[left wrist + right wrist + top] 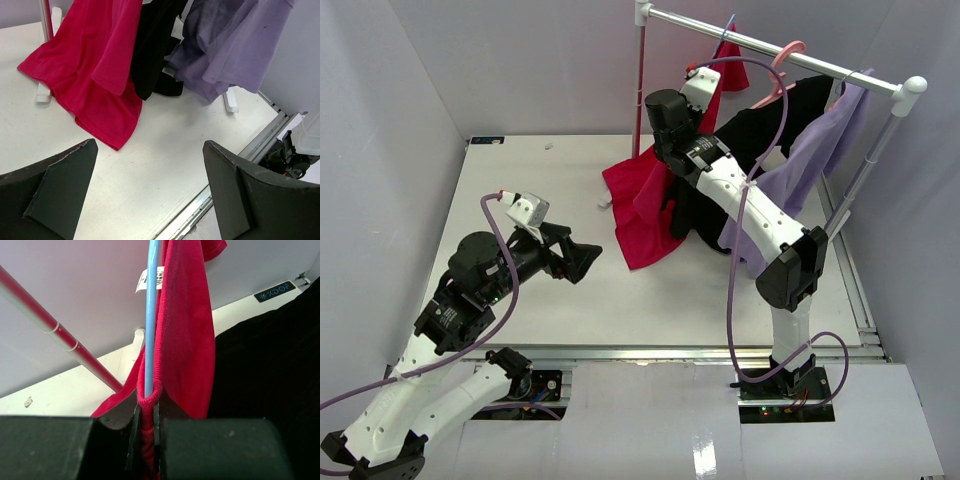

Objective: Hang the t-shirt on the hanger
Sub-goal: Place the hanger at the clothesline.

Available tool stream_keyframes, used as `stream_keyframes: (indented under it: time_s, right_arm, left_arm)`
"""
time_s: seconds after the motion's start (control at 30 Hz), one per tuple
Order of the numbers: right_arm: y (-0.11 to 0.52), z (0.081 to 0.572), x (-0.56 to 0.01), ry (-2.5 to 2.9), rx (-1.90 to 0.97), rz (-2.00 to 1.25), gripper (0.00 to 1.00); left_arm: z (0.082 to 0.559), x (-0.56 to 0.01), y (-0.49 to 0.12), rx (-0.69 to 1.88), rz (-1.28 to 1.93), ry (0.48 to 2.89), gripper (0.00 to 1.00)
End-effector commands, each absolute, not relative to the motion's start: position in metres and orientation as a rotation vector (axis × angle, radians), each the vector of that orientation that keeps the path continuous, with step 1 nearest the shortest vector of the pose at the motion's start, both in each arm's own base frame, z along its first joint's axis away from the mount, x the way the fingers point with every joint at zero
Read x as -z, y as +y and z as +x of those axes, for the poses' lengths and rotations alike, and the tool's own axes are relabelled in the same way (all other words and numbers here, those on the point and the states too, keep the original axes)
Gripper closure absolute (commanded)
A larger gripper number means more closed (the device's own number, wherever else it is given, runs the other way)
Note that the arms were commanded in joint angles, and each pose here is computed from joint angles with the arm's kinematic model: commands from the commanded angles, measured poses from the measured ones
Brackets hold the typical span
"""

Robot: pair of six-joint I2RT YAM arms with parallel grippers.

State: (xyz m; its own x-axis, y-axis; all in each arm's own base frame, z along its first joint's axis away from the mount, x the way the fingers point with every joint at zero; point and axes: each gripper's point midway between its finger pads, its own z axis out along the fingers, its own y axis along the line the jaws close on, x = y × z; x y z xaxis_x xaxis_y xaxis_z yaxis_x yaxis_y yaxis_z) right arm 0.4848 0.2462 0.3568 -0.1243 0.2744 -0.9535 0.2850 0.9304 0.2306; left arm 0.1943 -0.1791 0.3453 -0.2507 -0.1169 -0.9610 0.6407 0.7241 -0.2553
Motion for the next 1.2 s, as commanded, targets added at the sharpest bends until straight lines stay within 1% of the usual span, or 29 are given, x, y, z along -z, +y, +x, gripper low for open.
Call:
stream_keyframes:
  time_s: [0.0, 0.23, 0.27, 0.3, 0.37, 0.43, 0.47, 0.5, 0.63, 0.73, 0.9, 1.03, 1.1, 1.17]
  right_arm:
    - [0.246, 0.490, -0.376, 1.633, -0.074, 0.512, 0.92]
    - [0.247, 0.489, -0.365, 1.660, -0.092, 0.505, 0.92]
    - [0.248, 0.488, -0.365, 1.664, -0.094, 0.498, 0.86]
    - [0.248, 0.488, -0.365, 1.667, -0.097, 0.492, 0.76]
    - [0.249, 0.486, -0.367, 1.670, -0.103, 0.483, 0.53]
    - [0.247, 0.482, -0.380, 1.664, -0.124, 0.459, 0.32]
    - [0.250, 0.480, -0.385, 1.667, -0.142, 0.437, 0.19]
    - [0.253, 0.478, -0.390, 1.670, -0.163, 0.407, 0.09]
    - [0.248, 0.451, -0.426, 1.671, -0.221, 0.297, 0.10]
    - [0.238, 0.425, -0.438, 1.684, -0.274, 0.233, 0.10]
    - [0.210, 0.384, -0.478, 1.603, -0.288, 0.169, 0.10]
    - [0.202, 0.353, -0.505, 1.574, -0.362, 0.079, 0.10]
    - [0.207, 0.329, -0.505, 1.596, -0.445, -0.028, 0.10]
    - [0.213, 0.306, -0.492, 1.622, -0.518, -0.140, 0.10]
  left_arm:
    - [0.196, -0.343, -0.179, 0.761, 0.409, 1.676, 0.02]
    - [0.193, -0.346, -0.177, 0.762, 0.406, 1.660, 0.02]
    - [0.192, -0.348, -0.176, 0.763, 0.405, 1.654, 0.02]
    - [0.191, -0.349, -0.175, 0.762, 0.402, 1.650, 0.02]
    - [0.190, -0.350, -0.173, 0.757, 0.396, 1.646, 0.02]
    - [0.191, -0.351, -0.171, 0.749, 0.390, 1.642, 0.02]
    - [0.191, -0.351, -0.171, 0.747, 0.387, 1.640, 0.02]
    - [0.192, -0.352, -0.171, 0.746, 0.385, 1.637, 0.02]
    - [0.199, -0.349, -0.171, 0.733, 0.361, 1.630, 0.02]
    - [0.201, -0.349, -0.176, 0.761, 0.356, 1.611, 0.02]
    - [0.202, -0.372, -0.187, 0.839, 0.344, 1.543, 0.02]
    - [0.209, -0.374, -0.192, 0.854, 0.320, 1.520, 0.02]
    - [0.216, -0.362, -0.195, 0.852, 0.304, 1.549, 0.02]
    - [0.220, -0.350, -0.201, 0.871, 0.295, 1.590, 0.02]
